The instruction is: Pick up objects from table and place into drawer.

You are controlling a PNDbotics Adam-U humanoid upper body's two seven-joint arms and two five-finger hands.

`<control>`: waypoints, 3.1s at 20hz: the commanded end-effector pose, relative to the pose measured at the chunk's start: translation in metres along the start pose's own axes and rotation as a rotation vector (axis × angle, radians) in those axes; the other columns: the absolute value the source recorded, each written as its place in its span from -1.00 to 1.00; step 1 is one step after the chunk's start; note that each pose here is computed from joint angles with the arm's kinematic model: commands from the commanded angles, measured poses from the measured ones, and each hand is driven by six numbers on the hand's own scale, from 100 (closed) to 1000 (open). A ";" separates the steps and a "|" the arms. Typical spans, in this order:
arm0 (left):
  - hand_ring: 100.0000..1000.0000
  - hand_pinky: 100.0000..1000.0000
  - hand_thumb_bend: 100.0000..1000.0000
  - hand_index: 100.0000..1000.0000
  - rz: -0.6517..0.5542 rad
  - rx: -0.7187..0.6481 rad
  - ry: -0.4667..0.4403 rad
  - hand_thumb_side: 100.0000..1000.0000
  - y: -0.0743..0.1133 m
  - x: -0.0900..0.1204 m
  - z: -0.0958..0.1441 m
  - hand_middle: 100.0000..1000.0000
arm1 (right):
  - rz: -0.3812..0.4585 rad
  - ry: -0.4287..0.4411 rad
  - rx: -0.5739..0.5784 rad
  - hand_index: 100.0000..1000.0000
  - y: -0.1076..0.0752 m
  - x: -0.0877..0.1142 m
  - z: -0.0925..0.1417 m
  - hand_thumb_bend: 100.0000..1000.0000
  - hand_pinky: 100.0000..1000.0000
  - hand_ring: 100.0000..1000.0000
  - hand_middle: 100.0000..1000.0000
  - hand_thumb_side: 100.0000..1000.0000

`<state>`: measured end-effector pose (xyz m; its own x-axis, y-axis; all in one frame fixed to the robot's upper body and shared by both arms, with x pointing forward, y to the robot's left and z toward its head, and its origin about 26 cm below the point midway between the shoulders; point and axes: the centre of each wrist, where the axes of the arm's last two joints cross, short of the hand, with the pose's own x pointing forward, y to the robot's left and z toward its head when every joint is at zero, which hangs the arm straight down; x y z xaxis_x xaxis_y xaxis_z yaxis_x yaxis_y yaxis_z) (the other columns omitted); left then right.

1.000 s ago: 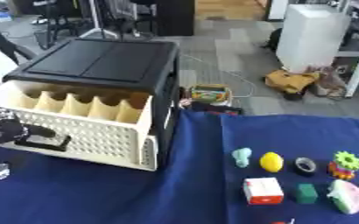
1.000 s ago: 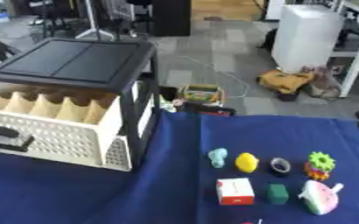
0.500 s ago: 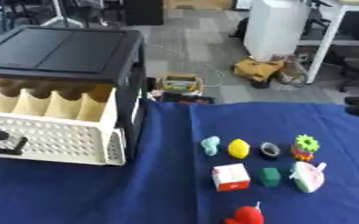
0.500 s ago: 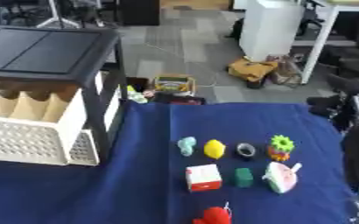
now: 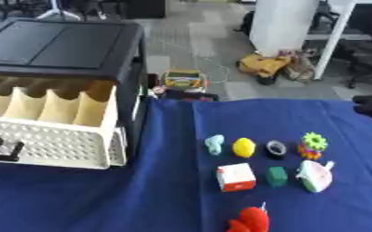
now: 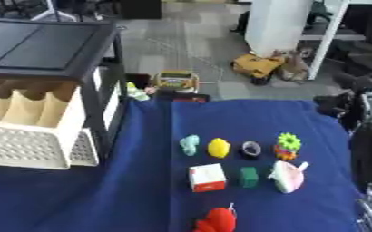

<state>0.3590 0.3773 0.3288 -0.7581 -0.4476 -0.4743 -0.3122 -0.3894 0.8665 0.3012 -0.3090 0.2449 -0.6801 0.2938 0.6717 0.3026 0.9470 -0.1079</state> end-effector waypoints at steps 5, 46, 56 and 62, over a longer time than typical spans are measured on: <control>-1.00 -1.00 -1.00 1.00 -0.141 -0.136 -0.083 1.00 0.017 0.003 0.012 -1.00 | 0.021 -0.042 0.005 0.67 -0.005 0.009 -0.006 -1.00 0.40 0.37 -0.22 1.00; -1.00 -1.00 -1.00 1.00 -0.330 0.082 -0.092 1.00 0.045 0.006 0.016 -1.00 | 0.026 -0.039 0.017 0.68 -0.005 0.008 -0.005 -1.00 0.41 0.37 -0.22 1.00; -1.00 -1.00 -1.00 1.00 -0.306 0.112 -0.091 1.00 0.051 0.004 0.017 -1.00 | 0.023 -0.041 0.018 0.68 -0.005 0.008 -0.005 -1.00 0.41 0.38 -0.22 1.00; -1.00 -1.00 -1.00 0.97 -0.304 0.189 -0.136 1.00 0.064 0.013 0.009 -1.00 | 0.024 -0.045 0.017 0.68 -0.005 0.009 -0.006 -1.00 0.41 0.38 -0.22 1.00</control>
<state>0.3329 0.3543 0.3629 -0.7066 -0.2278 -0.6699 -0.5919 -0.3285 0.7360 0.3011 -0.3095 0.2452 -0.6829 0.2973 0.6673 0.3002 0.9470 -0.1147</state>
